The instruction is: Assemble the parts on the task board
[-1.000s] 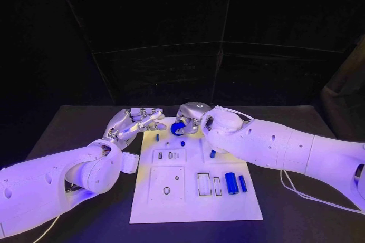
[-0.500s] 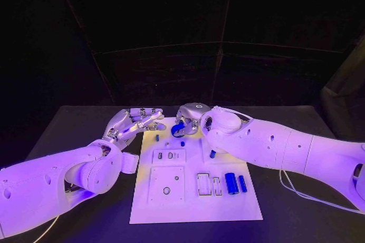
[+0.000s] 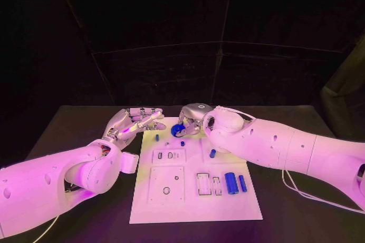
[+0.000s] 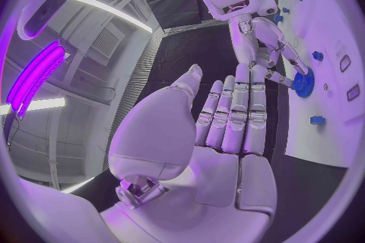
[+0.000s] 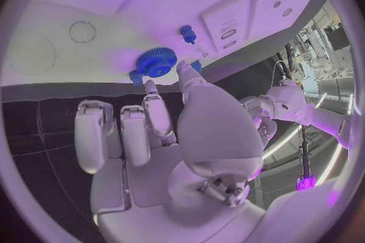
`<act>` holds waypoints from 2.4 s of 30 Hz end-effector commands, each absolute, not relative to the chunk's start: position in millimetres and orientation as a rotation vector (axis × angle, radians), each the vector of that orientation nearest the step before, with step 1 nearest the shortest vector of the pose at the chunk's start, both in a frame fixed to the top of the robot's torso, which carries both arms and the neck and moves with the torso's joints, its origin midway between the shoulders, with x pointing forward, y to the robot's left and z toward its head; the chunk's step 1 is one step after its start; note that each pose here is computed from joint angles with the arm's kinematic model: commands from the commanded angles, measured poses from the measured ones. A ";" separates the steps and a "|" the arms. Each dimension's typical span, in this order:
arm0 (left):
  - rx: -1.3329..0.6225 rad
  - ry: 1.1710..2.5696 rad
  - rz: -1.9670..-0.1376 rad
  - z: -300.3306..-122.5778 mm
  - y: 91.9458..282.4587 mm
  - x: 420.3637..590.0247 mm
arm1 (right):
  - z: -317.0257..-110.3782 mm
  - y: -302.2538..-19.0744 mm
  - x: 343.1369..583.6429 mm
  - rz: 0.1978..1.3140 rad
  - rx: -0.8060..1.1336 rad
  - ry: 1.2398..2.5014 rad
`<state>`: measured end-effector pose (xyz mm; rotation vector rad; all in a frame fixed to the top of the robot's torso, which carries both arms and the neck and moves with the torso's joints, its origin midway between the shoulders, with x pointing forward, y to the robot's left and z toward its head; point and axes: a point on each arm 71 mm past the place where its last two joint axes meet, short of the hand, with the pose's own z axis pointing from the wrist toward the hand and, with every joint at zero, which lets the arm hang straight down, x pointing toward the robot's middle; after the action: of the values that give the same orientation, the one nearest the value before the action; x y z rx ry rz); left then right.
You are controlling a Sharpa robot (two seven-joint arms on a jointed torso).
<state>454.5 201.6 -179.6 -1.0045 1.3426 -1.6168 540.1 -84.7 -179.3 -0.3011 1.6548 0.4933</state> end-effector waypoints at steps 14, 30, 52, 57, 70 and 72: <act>-0.994 1.342 -1.626 -177.8 201.8 454.5 | -185.4 -97.6 541.7 0.497 -0.276 1.755; -0.994 1.341 -1.623 -177.1 203.3 454.6 | -171.5 -119.6 539.9 0.602 -0.168 1.584; -0.994 1.336 -1.616 -178.5 207.0 458.2 | -163.1 -271.4 526.3 0.768 0.018 1.564; -0.994 1.337 -1.616 -178.9 206.4 458.9 | -166.2 -287.3 529.8 0.734 0.038 1.585; -0.994 1.336 -1.614 -179.7 206.3 460.5 | -188.5 -303.2 536.0 0.680 0.066 1.649; -0.994 1.336 -1.613 -179.8 206.4 460.6 | -191.0 -303.9 536.0 0.677 0.067 1.658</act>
<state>460.7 207.8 -181.3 -1.0066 1.3363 -1.5959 536.1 -305.4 -190.2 0.0770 1.6379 0.6591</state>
